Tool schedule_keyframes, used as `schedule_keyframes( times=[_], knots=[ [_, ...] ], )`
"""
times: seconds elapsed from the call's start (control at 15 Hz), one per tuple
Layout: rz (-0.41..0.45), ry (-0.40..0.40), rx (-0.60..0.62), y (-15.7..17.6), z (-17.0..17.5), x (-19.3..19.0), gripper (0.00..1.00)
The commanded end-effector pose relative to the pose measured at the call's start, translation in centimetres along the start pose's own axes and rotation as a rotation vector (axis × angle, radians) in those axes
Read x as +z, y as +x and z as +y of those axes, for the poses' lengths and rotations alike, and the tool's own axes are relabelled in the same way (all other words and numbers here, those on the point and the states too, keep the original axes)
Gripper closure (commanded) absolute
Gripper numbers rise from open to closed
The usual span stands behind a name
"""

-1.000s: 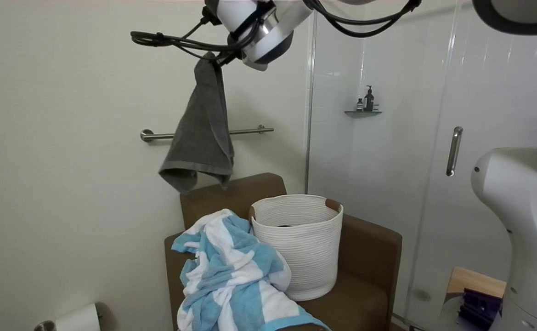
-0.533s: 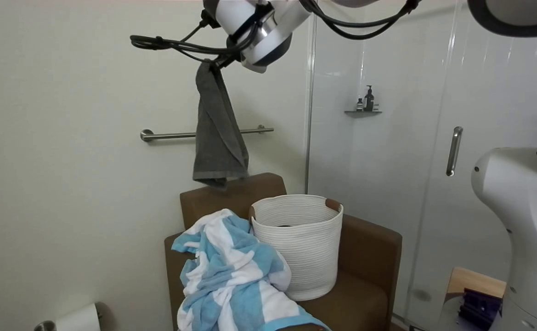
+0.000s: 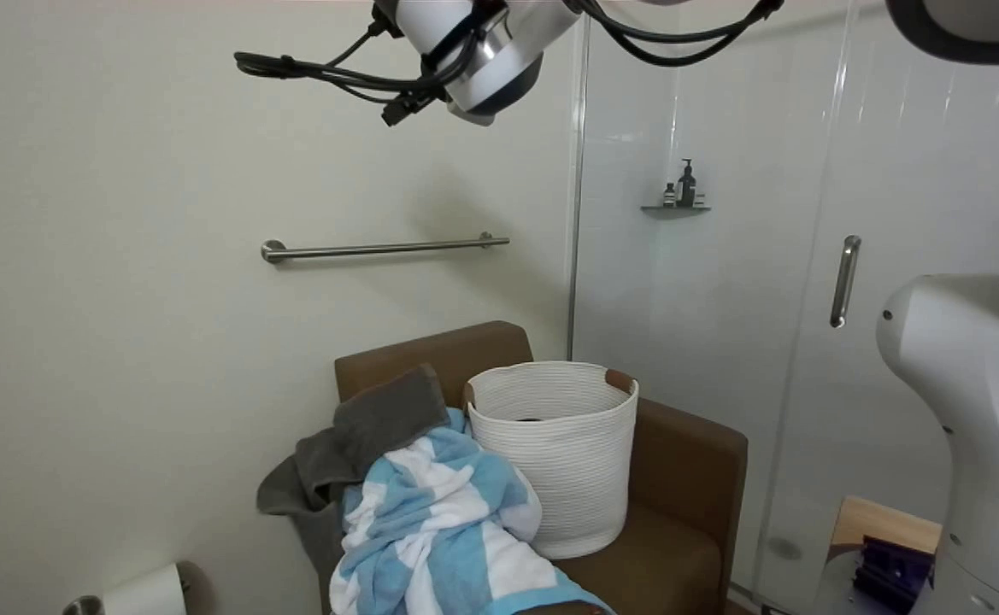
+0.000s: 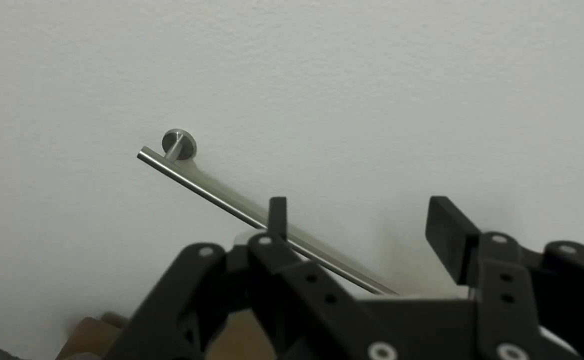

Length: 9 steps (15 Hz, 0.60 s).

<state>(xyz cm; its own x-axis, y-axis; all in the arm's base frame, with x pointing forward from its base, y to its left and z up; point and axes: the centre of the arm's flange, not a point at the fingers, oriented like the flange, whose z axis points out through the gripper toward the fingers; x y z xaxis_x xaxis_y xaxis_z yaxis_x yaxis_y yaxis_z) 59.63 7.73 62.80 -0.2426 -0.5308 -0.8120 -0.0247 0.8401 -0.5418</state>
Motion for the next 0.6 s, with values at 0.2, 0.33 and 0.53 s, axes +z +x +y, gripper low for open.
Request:
schedule_keyframes(
  times=[0.2, 0.33, 0.53],
  knots=[
    [0.091, -0.174, -0.028, 3.3, 2.5, -1.4, 0.00],
    [0.140, -0.273, -0.036, 7.2, 5.1, -0.8, 0.00],
    [0.241, -0.397, -0.076, 13.4, 8.9, -1.2, 0.00]
  ],
)
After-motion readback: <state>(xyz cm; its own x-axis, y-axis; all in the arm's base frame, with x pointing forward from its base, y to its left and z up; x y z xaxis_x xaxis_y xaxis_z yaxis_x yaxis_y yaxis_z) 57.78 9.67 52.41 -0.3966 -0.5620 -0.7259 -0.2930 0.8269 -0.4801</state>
